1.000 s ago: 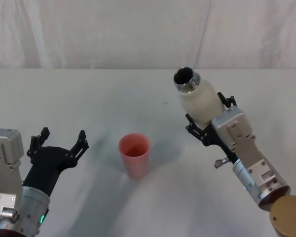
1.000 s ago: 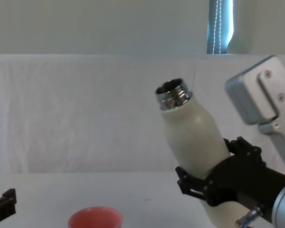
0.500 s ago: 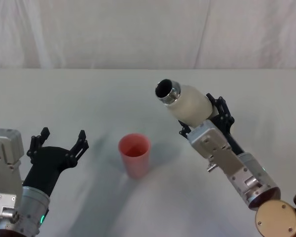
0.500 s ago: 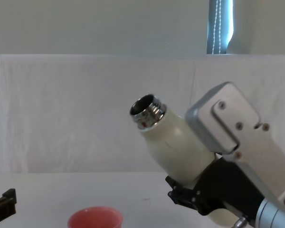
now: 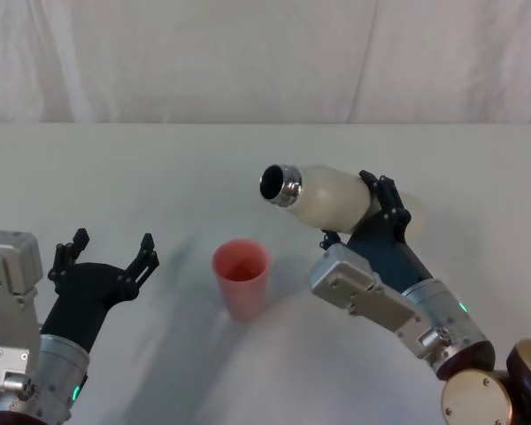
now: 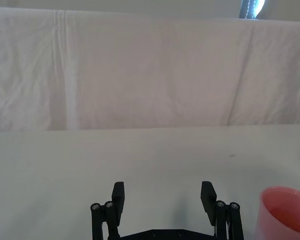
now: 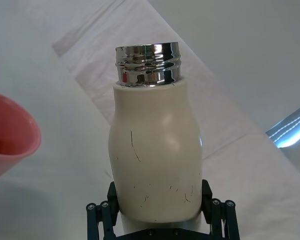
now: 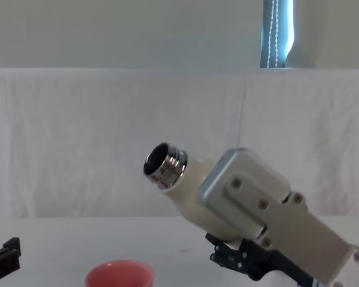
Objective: Grasp the thermos with one hand and pour water into the cup lid.
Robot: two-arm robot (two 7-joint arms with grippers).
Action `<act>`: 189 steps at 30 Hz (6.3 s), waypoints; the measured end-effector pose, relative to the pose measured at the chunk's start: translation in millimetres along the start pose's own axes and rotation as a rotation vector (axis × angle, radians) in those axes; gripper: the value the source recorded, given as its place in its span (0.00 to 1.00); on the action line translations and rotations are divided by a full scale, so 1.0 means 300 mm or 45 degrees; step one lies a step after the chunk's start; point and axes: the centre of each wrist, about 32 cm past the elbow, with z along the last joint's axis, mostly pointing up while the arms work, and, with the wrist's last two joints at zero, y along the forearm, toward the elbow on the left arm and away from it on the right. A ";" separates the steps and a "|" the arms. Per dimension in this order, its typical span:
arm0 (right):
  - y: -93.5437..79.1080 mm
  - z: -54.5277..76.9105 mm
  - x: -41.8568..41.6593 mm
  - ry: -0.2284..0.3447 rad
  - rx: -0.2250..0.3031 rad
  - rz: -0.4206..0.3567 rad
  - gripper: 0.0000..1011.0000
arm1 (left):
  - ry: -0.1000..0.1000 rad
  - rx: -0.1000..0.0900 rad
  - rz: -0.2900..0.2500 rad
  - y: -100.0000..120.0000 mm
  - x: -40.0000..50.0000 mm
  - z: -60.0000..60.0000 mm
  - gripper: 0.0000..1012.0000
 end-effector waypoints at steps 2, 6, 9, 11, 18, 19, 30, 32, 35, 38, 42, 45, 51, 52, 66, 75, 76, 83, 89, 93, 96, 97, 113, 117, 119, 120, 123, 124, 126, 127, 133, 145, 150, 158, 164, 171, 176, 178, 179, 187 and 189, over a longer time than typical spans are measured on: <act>0.001 -0.002 -0.006 -0.047 -0.001 -0.003 0.96 | 0.000 0.000 0.000 0.000 0.000 0.000 0.99; 0.001 -0.003 -0.013 -0.099 -0.002 -0.008 0.96 | 0.000 0.000 0.000 0.000 0.000 0.000 0.99; 0.003 -0.006 -0.021 -0.150 -0.002 -0.016 0.96 | 0.000 0.000 0.000 0.000 0.000 0.000 0.99; 0.004 -0.008 -0.026 -0.186 -0.002 -0.021 0.96 | 0.000 0.000 0.000 0.000 0.000 0.000 0.99; 0.008 -0.015 -0.039 -0.276 0.000 -0.036 0.96 | 0.000 0.000 0.000 0.000 0.000 0.000 0.99; 0.009 -0.016 -0.041 -0.287 0.000 -0.036 0.96 | 0.000 0.000 0.000 0.000 0.000 0.000 0.99; 0.016 -0.027 -0.056 -0.427 0.017 -0.038 0.96 | 0.000 0.000 0.000 0.000 0.000 0.000 0.99; 0.017 -0.028 -0.057 -0.440 0.019 -0.035 0.96 | 0.000 0.000 0.000 0.000 0.000 0.000 0.99; 0.020 -0.031 -0.056 -0.473 0.026 -0.026 0.96 | 0.000 0.000 0.000 0.000 0.000 0.000 0.99; 0.023 -0.033 -0.050 -0.493 0.030 -0.019 0.96 | 0.000 0.000 0.000 0.000 0.000 0.000 0.99; 0.026 -0.037 -0.043 -0.513 0.032 -0.013 0.96 | 0.000 0.000 0.000 0.000 0.000 0.000 0.99; 0.031 -0.041 -0.035 -0.536 0.034 -0.006 0.96 | 0.000 0.000 0.000 0.000 0.000 0.000 0.99; 0.035 -0.046 -0.024 -0.573 0.037 0.010 0.96 | 0.000 0.000 0.000 0.000 0.000 0.000 0.99; 0.036 -0.046 -0.023 -0.577 0.037 0.011 0.96 | 0.000 0.000 0.000 0.000 0.000 0.000 0.99; 0.044 -0.053 0.006 -0.645 0.035 0.032 0.96 | 0.000 0.000 0.000 0.000 0.000 0.000 0.99; 0.043 -0.051 0.012 -0.673 0.041 0.040 0.96 | 0.000 0.000 0.000 0.000 0.000 0.000 0.99; 0.044 -0.050 0.013 -0.678 0.044 0.040 0.96 | 0.000 0.000 0.000 0.000 0.000 0.000 0.99; 0.046 -0.045 0.015 -0.701 0.049 0.041 0.96 | 0.000 0.000 0.000 0.000 0.000 0.000 0.99; 0.047 -0.041 0.019 -0.722 0.053 0.047 0.96 | 0.000 0.000 0.000 0.000 0.000 0.000 0.99; 0.046 -0.038 0.022 -0.733 0.054 0.052 0.96 | 0.000 0.000 0.000 0.000 0.000 0.000 0.99; 0.045 -0.037 0.023 -0.738 0.054 0.052 0.96 | 0.000 0.000 0.000 0.000 0.000 0.000 0.99; 0.045 -0.037 0.023 -0.738 0.054 0.052 0.96 | 0.000 0.000 0.000 0.000 0.000 0.000 0.99; 0.045 -0.037 0.035 -0.762 0.053 0.054 0.96 | 0.000 0.000 0.000 0.000 0.000 0.000 0.99; 0.044 -0.037 0.038 -0.766 0.052 0.054 0.96 | 0.000 0.000 0.000 0.000 0.000 0.000 0.99; 0.045 -0.038 0.040 -0.768 0.052 0.054 0.96 | 0.000 0.000 0.000 0.000 0.000 0.000 0.99; 0.045 -0.038 0.041 -0.768 0.051 0.054 0.96 | 0.000 0.000 0.000 0.000 0.000 0.000 0.99; 0.044 -0.040 0.043 -0.771 0.050 0.054 0.96 | 0.000 0.000 0.000 0.000 0.000 0.000 0.99; 0.044 -0.040 0.043 -0.772 0.050 0.054 0.96 | 0.000 0.000 0.000 0.000 0.000 0.000 0.99; 0.044 -0.041 0.044 -0.774 0.050 0.054 0.96 | 0.000 0.000 0.000 0.000 0.000 0.000 0.99; 0.044 -0.041 0.044 -0.775 0.050 0.054 0.96 | 0.000 0.000 0.000 0.000 0.000 0.000 0.99; 0.046 -0.042 0.047 -0.785 0.050 0.053 0.96 | 0.000 0.000 0.000 0.000 0.000 0.000 0.99; 0.046 -0.045 0.048 -0.794 0.047 0.058 0.96 | 0.000 0.000 0.000 0.000 0.000 0.000 0.99; 0.046 -0.045 0.046 -0.795 0.047 0.058 0.96 | 0.000 0.000 0.000 0.000 0.000 0.000 0.99; 0.048 -0.042 0.043 -0.795 0.045 0.058 0.96 | 0.000 0.000 0.000 0.000 0.000 0.000 0.99; 0.048 -0.043 0.040 -0.792 0.044 0.058 0.96 | 0.000 0.000 0.000 0.000 0.000 0.000 0.99; 0.046 -0.043 0.041 -0.748 0.029 0.049 0.96 | 0.000 0.000 0.000 0.000 0.000 0.000 0.99; 0.043 -0.044 0.045 -0.693 0.019 0.039 0.96 | 0.000 0.000 0.000 0.000 0.000 0.000 0.99; 0.042 -0.044 0.047 -0.669 0.016 0.038 0.96 | 0.000 0.000 0.000 0.000 0.000 0.000 0.99; 0.041 -0.044 0.047 -0.658 0.014 0.038 0.96 | 0.000 0.000 0.000 0.000 0.000 0.000 0.99; 0.034 -0.044 0.056 -0.513 -0.008 0.034 0.96 | 0.000 0.000 0.000 0.000 0.000 0.000 0.99; 0.032 -0.044 0.060 -0.479 -0.012 0.032 0.96 | 0.000 0.000 0.000 0.000 0.000 0.000 0.99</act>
